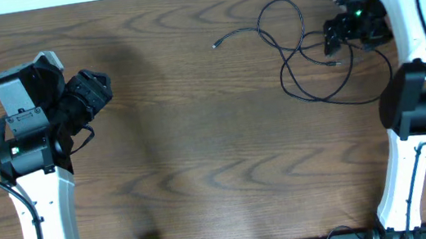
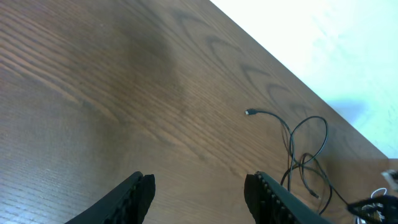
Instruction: Untangle cables
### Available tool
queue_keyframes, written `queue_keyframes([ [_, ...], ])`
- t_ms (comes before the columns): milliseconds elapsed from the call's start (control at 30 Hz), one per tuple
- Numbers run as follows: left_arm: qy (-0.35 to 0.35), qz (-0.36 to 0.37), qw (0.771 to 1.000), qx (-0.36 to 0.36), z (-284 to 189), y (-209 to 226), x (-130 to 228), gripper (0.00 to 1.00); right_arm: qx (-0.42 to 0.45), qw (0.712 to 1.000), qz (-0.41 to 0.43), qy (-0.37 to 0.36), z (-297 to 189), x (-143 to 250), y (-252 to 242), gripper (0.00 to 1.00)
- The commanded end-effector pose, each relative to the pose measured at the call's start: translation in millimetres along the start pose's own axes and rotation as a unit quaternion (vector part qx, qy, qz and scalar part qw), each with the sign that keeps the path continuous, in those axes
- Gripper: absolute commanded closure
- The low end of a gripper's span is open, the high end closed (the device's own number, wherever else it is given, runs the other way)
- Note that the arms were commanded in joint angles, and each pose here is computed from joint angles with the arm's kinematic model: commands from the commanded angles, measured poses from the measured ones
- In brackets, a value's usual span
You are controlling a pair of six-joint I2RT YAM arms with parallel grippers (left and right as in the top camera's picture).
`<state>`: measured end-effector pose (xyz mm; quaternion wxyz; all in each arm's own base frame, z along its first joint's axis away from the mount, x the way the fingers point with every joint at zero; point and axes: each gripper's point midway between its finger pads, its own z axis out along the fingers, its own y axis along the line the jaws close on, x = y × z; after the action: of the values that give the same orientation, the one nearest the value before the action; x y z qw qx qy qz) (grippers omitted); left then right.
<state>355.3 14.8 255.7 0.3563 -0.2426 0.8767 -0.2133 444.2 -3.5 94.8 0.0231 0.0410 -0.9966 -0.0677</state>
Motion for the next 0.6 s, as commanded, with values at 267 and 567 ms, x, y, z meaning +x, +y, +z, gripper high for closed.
queue_keyframes([
  [267,-0.009,0.029,1.0,-0.002,-5,-3,-6,0.47,0.016,0.989,-0.145,0.005,74,-37,39,0.06],
  [567,-0.009,0.03,1.0,-0.002,-4,-3,-6,0.47,0.029,0.979,-0.199,-0.02,91,-55,65,0.03],
])
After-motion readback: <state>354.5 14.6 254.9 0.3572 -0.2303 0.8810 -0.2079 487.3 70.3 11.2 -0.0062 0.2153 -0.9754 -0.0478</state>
